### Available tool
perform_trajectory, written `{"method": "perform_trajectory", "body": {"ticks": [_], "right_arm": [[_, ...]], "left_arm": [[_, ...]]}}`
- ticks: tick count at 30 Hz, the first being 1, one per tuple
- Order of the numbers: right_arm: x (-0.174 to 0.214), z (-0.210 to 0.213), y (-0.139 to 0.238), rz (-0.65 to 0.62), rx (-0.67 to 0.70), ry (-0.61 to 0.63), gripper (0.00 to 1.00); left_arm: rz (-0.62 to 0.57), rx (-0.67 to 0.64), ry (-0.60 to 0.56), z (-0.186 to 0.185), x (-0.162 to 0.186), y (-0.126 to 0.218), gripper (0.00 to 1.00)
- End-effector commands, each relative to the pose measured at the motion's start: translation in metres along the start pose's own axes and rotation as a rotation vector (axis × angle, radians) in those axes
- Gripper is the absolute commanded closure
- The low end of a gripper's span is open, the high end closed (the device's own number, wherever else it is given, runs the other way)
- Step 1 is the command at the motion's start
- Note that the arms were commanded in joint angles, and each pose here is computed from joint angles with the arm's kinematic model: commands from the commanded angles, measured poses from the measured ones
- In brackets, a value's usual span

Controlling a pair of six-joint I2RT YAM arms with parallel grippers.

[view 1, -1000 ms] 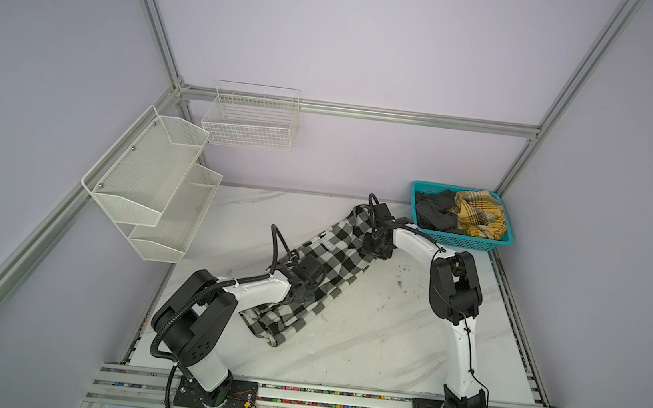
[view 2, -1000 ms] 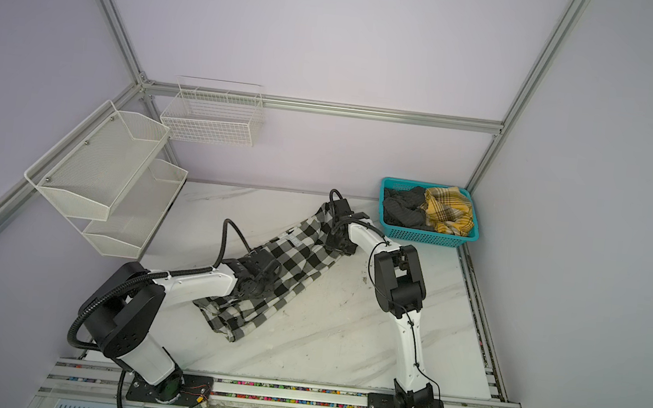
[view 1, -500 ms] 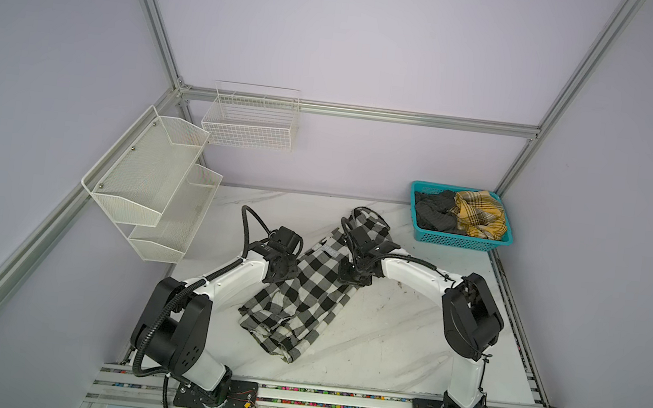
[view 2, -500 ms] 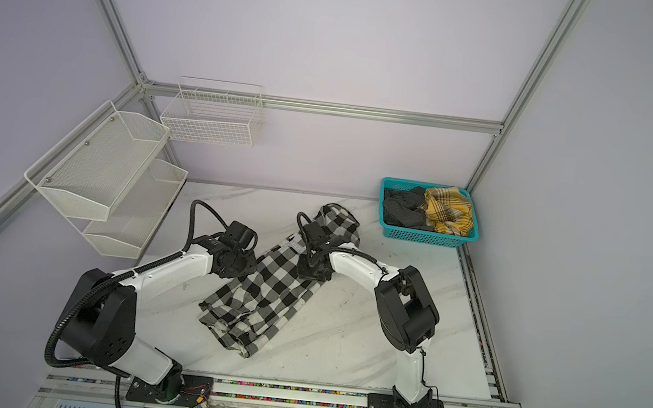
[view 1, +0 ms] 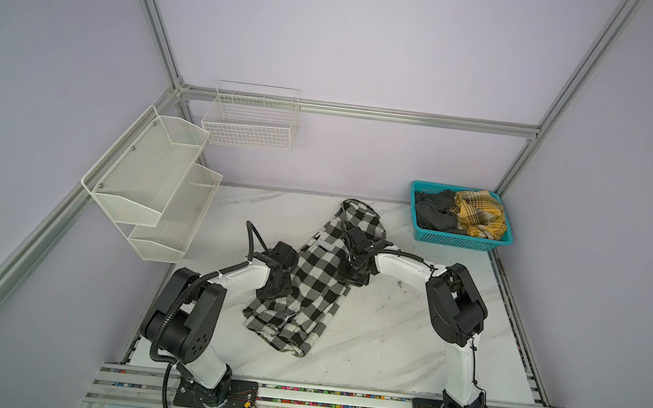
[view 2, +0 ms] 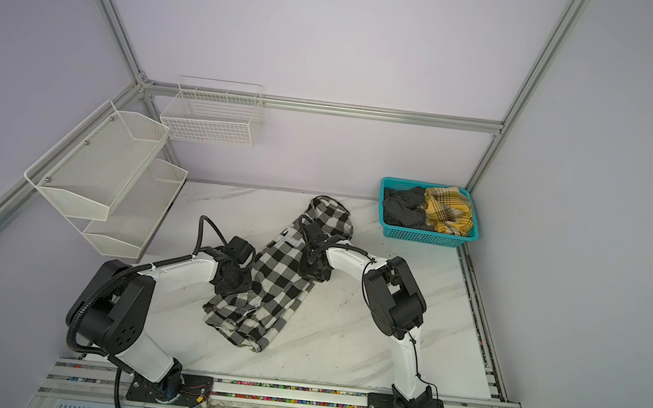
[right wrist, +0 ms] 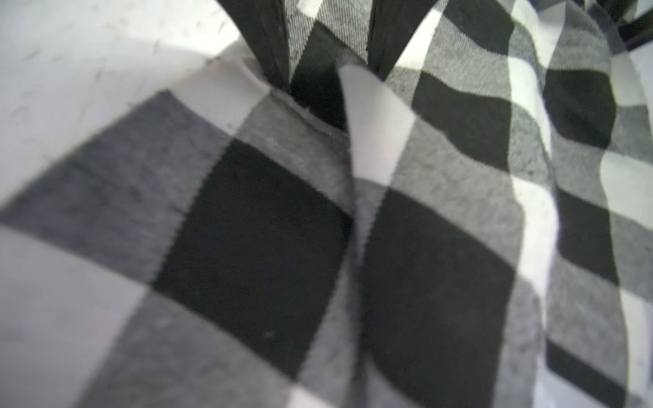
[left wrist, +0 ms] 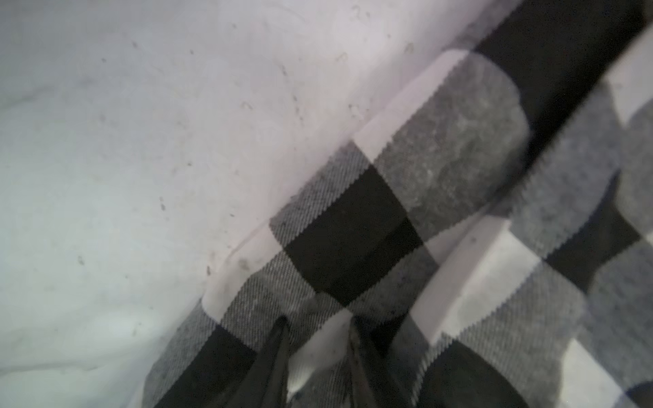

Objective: Fold and stack the long sleeve shirts

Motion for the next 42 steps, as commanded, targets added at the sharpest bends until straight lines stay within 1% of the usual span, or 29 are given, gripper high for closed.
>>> {"method": "perform_trajectory", "body": {"ticks": [1,3,5,7,9,10,11,12,13,15,17,19,22,25,27,30,32,33,36,39,40,42], "right_arm": [[-0.038,-0.042,-0.01,-0.051,0.146,-0.065,0.59],[-0.053,-0.04,0.001,-0.062,0.125,-0.039,0.56],[-0.065,-0.037,0.018,-0.099,0.123,-0.014,0.54],[-0.078,-0.037,0.039,-0.152,0.093,-0.014,0.51],[-0.097,-0.043,0.064,-0.214,0.066,-0.045,0.51],[-0.106,-0.044,0.073,-0.239,0.057,-0.046,0.51],[-0.114,-0.043,0.082,-0.276,0.054,-0.034,0.51],[-0.124,-0.041,0.089,-0.315,0.056,-0.022,0.48],[-0.132,-0.038,0.09,-0.332,0.049,-0.011,0.46],[-0.146,-0.028,0.087,-0.321,-0.013,0.009,0.46],[-0.159,-0.015,0.075,-0.299,-0.048,0.015,0.49],[-0.17,-0.013,0.062,-0.296,-0.034,-0.011,0.5],[-0.179,-0.013,0.05,-0.308,0.008,-0.041,0.5],[-0.182,-0.013,0.048,-0.329,0.015,-0.016,0.48],[-0.182,-0.013,0.043,-0.329,0.012,0.0,0.47],[-0.18,-0.01,0.029,-0.282,-0.044,0.048,0.47],[-0.177,-0.008,0.021,-0.255,-0.09,0.065,0.52],[-0.178,-0.007,0.018,-0.249,-0.121,0.071,0.58],[-0.179,0.0,0.008,-0.223,-0.208,0.076,0.77],[-0.183,0.01,0.004,-0.2,-0.293,0.107,0.97],[-0.184,0.014,0.004,-0.192,-0.33,0.112,1.0],[-0.187,0.024,0.006,-0.177,-0.423,0.104,1.0]], "left_arm": [[0.13,0.079,-0.052,-0.033,0.042,-0.016,0.72],[0.121,0.115,-0.097,-0.063,0.054,-0.008,0.72],[0.103,0.122,-0.112,-0.084,0.059,0.001,0.71],[0.065,0.087,-0.06,-0.089,0.058,0.013,0.69],[0.031,0.046,0.018,-0.084,0.054,0.024,0.68],[0.006,0.037,0.037,-0.083,0.05,0.031,0.68],[-0.023,0.042,0.042,-0.085,0.044,0.039,0.69],[-0.049,0.042,0.04,-0.087,0.037,0.048,0.68],[-0.069,0.041,0.035,-0.089,0.032,0.055,0.68],[-0.101,0.052,0.027,-0.094,0.019,0.072,0.68],[-0.134,0.084,0.013,-0.096,0.008,0.088,0.68],[-0.155,0.12,-0.007,-0.096,0.0,0.097,0.68],[-0.139,0.196,-0.038,-0.091,-0.008,0.103,0.66],[-0.14,0.28,-0.09,-0.094,-0.008,0.097,0.64],[-0.093,0.344,-0.131,-0.101,-0.004,0.084,0.66],[-0.024,0.375,-0.156,-0.106,0.002,0.067,0.7],[-0.015,0.367,-0.159,-0.104,0.004,0.063,0.7],[-0.026,0.356,-0.16,-0.102,0.005,0.063,0.7],[-0.044,0.306,-0.157,-0.095,0.007,0.054,0.7],[-0.008,0.254,-0.142,-0.089,0.01,0.038,0.71],[0.007,0.247,-0.142,-0.089,0.012,0.033,0.71],[0.041,0.243,-0.15,-0.089,0.016,0.025,0.72]]}}
Point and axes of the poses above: each gripper's point midway between its finger pads, its own y axis back along the fingers, its own z axis along the line the jaws close on, x = y × z, the point moved 10 cm from there along y, back along the fingers, and after that the axes turned 13 degrees about -y, right-handed, at the moved point
